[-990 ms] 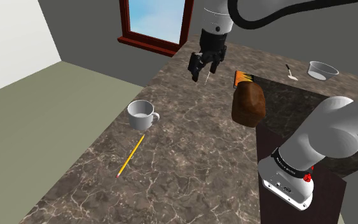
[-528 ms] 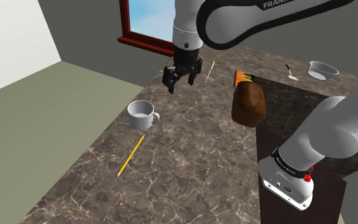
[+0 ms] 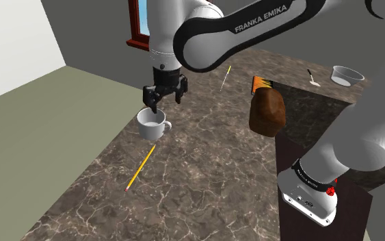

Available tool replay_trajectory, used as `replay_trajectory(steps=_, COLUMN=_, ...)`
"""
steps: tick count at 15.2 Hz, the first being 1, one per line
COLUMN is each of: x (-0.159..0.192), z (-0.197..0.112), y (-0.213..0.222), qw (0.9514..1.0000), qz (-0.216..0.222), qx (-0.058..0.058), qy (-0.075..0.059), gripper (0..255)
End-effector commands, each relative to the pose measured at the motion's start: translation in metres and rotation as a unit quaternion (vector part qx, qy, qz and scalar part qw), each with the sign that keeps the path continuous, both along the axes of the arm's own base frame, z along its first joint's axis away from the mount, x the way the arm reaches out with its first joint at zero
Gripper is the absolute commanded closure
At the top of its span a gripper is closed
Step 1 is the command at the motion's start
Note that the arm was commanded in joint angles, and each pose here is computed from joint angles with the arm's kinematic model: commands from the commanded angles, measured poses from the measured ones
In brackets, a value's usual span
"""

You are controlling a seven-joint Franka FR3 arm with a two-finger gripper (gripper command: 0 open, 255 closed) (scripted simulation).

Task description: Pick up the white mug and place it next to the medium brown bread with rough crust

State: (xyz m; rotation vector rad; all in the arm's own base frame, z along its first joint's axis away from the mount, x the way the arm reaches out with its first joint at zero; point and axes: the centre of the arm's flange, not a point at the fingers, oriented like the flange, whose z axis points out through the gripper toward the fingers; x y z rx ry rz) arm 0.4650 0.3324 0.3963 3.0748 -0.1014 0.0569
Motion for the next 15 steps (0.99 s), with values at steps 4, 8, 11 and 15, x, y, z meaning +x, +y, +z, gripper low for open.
replay_trajectory(steps=4, x=0.026, z=-0.031, y=0.050, qw=1.0000, qz=-0.006, qx=0.004, qy=-0.003, gripper=0)
replay_trajectory(steps=8, x=0.043, z=-0.050, y=0.083, qw=0.9999, qz=-0.009, qx=0.007, qy=-0.005, gripper=0)
replay_trajectory(steps=11, x=0.044, z=-0.066, y=0.082, qw=0.9999, qz=-0.009, qx=0.007, qy=-0.005, gripper=0)
replay_trajectory(steps=15, x=0.045, z=-0.090, y=0.081, qw=0.9999, qz=-0.009, qx=0.007, qy=-0.005, gripper=0)
